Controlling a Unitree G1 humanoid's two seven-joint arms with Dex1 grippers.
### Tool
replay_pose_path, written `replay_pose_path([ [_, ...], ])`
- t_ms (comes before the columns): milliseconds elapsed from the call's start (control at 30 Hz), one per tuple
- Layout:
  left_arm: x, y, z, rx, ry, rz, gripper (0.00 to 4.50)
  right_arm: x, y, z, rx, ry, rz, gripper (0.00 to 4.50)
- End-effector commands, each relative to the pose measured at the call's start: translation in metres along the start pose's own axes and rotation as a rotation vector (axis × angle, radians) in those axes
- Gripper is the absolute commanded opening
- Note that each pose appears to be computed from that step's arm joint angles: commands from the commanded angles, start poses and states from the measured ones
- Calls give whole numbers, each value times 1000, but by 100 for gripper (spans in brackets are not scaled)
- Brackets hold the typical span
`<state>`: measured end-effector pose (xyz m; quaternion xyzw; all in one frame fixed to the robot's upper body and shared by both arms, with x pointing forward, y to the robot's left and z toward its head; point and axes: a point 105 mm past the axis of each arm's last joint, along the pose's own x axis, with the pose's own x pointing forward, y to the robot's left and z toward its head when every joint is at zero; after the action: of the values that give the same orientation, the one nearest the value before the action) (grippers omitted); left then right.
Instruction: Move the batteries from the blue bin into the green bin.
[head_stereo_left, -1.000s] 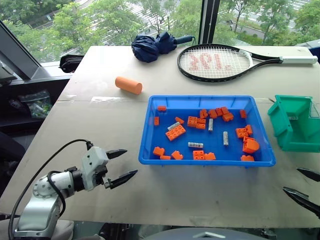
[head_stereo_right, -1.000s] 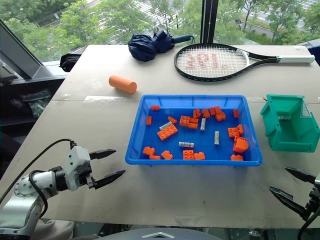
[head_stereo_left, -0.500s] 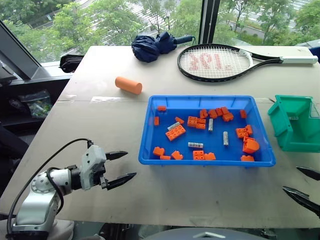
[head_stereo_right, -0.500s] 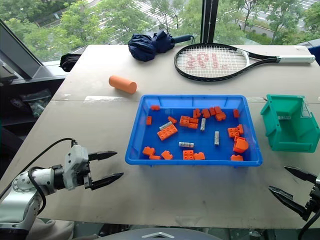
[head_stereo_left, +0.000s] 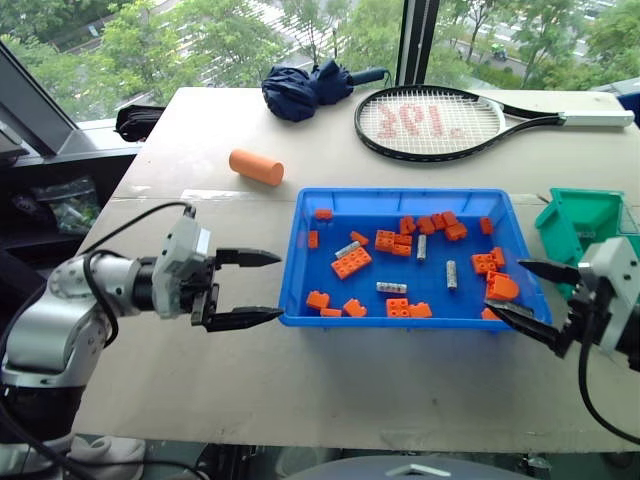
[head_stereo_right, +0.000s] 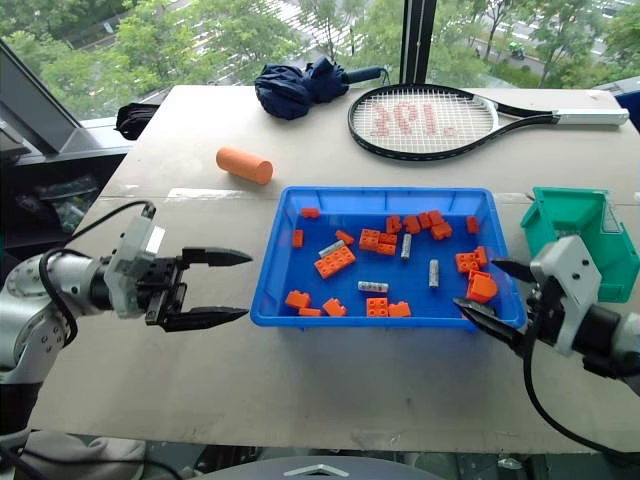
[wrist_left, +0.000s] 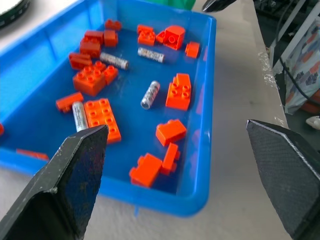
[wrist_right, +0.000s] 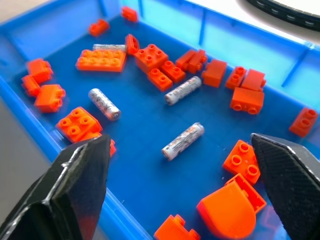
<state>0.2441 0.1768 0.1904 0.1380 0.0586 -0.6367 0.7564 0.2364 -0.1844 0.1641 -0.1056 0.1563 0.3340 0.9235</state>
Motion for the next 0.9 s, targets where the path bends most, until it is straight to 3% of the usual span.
replay_pose_path([
  [33,4,3,19,83,24,-22,447,24,-7,-5,69,102,-95,450],
  [367,11,7,44,165,65,-31,447,73,13,-13,99,256,-59,450],
  [500,13,6,46,174,68,-33,450,77,17,-21,79,307,-54,279],
  [667,12,6,44,179,76,-32,450,82,13,-24,44,327,-84,12],
  [800,12,7,44,182,75,-31,450,82,8,-19,43,309,-114,2],
  [900,13,7,45,187,60,-37,450,73,-3,2,71,227,-157,2],
])
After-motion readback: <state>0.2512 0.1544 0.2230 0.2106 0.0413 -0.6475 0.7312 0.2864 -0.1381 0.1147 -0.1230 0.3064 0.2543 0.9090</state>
